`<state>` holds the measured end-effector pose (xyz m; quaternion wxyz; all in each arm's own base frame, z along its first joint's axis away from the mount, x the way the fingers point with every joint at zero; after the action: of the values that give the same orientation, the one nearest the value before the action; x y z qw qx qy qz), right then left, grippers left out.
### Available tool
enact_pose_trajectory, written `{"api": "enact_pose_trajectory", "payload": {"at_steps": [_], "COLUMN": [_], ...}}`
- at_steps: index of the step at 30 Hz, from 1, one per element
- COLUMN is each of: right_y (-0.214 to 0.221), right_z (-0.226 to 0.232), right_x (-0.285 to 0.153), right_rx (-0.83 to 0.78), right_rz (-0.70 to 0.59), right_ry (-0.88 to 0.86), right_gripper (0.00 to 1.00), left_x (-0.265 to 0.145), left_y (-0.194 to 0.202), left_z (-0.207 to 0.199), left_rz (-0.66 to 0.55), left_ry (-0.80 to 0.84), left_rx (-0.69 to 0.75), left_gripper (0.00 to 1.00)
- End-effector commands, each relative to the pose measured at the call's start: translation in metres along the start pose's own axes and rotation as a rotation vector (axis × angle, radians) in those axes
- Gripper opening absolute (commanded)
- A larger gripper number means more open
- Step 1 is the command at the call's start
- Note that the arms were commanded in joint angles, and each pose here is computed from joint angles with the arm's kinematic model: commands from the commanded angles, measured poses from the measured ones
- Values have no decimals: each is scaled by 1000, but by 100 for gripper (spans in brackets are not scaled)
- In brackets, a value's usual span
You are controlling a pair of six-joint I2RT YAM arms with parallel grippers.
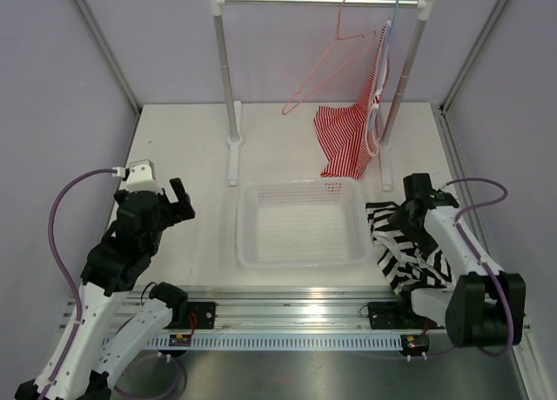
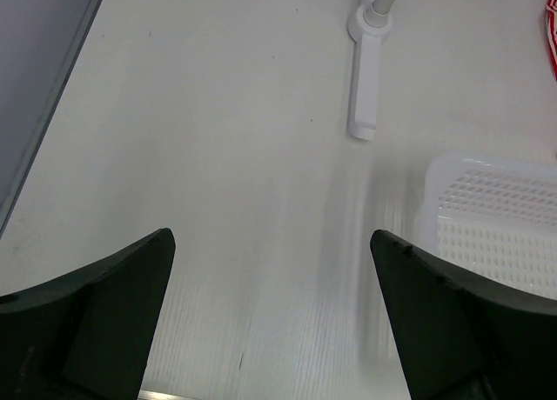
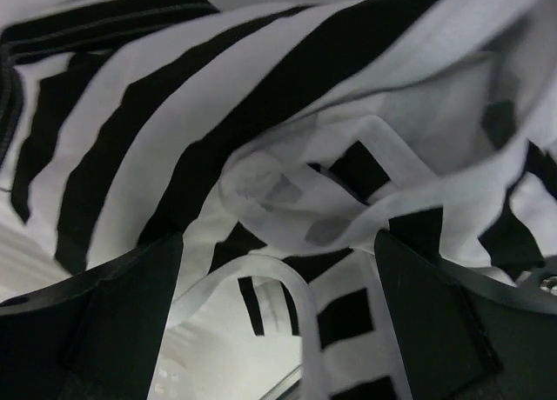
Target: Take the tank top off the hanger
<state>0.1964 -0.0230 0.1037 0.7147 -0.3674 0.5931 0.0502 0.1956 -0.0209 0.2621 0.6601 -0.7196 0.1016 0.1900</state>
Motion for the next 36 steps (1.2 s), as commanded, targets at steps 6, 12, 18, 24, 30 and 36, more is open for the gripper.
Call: {"api": "enact_pose_trajectory", "payload": {"at_steps": [6,12,18,24,30,36], "right_y": [42,29,19,-46,-86,-68], "right_z": [30,46,52,31,19,51], "right_x": [71,73,75,-13,-115,-181], "right_rx": [123,155,106,122,91,-67], "right_rz": [139,175,201,-113,-278,-187], "right_ry": [-27,-128,-187,-266,-421,-792], "right_gripper": [91,59,0,0,0,0], "left_x": [0,-2,-7,-6,-5,-6], "left_y": [-8,-10,-11,-12,-11,-12], "left_z": [-10,-11,-9,-10,-9,-8], "left_rz": [-43,-56,-79,-70,-67,-74], "left_ry": [67,80,86,89,80,77], "left_rx": [-1,-5,-15,-13,-11,-16], "left_gripper": [99,99,99,99,99,99]}}
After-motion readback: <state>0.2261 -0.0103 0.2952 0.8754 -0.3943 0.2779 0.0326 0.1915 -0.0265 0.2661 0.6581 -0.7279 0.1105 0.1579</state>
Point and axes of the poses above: each gripper's point midway between its finger pads, its own x axis out along the fingers, its own z axis along the line the jaws close on, y = z × x, the point moved 2 cm from there along -x, back along the fingers, and after that the axes turned 4 degrees about x, right-handed, at the moved point
